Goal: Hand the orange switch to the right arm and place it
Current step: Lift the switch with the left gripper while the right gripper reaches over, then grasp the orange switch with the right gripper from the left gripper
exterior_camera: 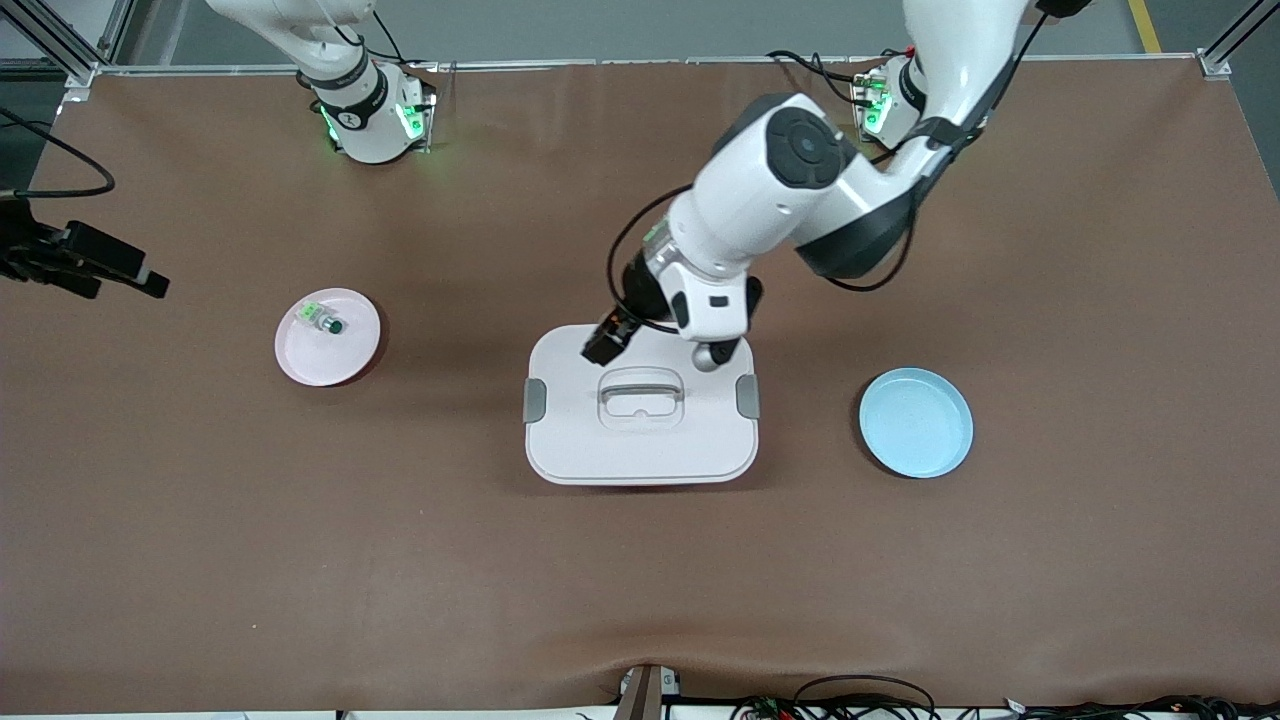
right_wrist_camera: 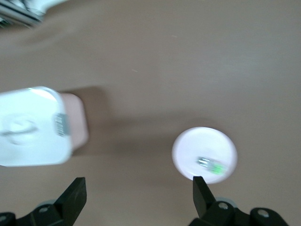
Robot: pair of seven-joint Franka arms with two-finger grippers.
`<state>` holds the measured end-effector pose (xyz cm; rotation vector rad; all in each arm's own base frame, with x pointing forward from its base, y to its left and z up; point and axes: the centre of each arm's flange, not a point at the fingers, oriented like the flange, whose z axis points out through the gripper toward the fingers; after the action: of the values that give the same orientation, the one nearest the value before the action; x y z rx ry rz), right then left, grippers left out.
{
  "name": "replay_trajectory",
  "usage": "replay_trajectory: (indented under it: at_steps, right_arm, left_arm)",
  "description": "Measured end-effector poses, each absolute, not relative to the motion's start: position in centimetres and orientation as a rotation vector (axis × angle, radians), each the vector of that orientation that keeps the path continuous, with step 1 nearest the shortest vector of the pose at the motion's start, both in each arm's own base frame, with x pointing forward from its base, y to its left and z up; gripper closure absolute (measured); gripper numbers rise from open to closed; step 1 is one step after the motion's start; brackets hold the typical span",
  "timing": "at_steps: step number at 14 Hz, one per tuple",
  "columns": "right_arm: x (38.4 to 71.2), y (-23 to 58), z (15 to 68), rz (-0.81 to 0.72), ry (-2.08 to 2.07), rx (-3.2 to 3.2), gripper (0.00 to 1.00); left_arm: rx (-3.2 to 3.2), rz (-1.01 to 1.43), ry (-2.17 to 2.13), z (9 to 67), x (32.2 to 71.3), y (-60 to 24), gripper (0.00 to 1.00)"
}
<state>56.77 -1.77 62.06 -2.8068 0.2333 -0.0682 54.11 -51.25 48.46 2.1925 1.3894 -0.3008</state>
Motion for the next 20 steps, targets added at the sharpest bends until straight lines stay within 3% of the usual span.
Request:
replay_trajectory:
  at_steps: [8, 15, 20]
  right_arm:
    - [51.6, 10.6, 54.4, -0.223, 0.252, -2.537, 0.0]
    - [50.0, 16.8, 53.9, -0.245, 0.011, -2.547, 0.0]
    - [50.0, 19.7, 50.1, -0.252, 0.047, -2.494, 0.0]
  left_arm:
    - [1.793, -0.51, 1.707, 46.5, 48.9, -59.2, 0.28]
    - [1.751, -0.56, 1.795, 44.4, 48.7, -60.0, 0.28]
    - [1.75, -0.562, 1.797, 44.2, 48.8, -60.0, 0.28]
